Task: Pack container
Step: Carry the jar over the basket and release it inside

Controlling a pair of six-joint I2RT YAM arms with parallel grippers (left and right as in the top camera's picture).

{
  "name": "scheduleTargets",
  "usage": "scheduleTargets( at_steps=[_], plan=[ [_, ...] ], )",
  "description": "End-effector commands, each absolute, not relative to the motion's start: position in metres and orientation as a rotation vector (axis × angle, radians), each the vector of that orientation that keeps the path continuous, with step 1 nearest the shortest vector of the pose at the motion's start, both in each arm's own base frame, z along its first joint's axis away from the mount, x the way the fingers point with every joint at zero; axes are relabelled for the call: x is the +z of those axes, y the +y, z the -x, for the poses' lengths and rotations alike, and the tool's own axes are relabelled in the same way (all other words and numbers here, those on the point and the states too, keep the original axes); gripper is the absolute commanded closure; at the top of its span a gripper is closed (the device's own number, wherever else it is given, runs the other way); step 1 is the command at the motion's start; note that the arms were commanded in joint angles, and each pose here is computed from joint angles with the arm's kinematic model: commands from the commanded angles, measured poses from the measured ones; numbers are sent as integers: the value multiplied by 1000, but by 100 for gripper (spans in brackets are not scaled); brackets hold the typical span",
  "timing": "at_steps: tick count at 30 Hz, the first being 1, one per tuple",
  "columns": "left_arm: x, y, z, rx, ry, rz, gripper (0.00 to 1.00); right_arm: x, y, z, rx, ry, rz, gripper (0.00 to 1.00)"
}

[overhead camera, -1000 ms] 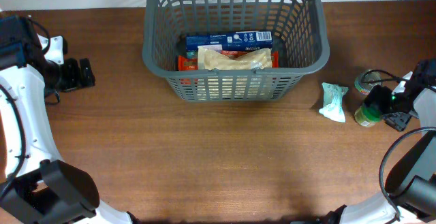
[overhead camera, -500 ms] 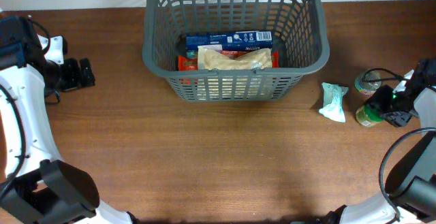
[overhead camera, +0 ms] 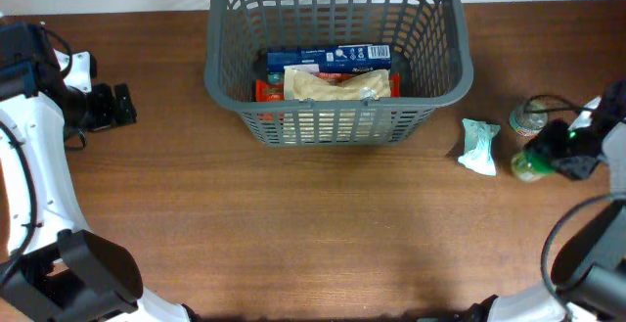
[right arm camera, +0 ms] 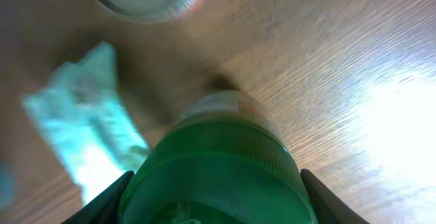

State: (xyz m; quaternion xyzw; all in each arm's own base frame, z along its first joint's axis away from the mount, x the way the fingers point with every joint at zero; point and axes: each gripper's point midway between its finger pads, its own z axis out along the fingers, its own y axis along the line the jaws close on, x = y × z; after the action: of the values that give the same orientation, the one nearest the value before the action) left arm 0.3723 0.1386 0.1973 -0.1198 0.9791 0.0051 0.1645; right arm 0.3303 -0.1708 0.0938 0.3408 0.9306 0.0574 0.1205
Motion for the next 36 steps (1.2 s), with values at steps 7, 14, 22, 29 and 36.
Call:
scheduleTargets(
  at_steps=[7,14,22,29,36],
  plan=[
    [203,137,-370,-1,2773,355,1,290,-153,-354,208,2299,-722,65],
    [203,137,-370,-1,2773,355,1,440,-79,-330,290,1975,-351,65],
    [203,137,-370,-1,2773,355,1,498,11,-308,408,1824,-50,66],
    [203,137,-370,-1,2773,355,1,461,66,-355,556,1943,89,66],
    [203,137,-370,-1,2773,355,1,372,116,-423,595,2169,144,65]
  ],
)
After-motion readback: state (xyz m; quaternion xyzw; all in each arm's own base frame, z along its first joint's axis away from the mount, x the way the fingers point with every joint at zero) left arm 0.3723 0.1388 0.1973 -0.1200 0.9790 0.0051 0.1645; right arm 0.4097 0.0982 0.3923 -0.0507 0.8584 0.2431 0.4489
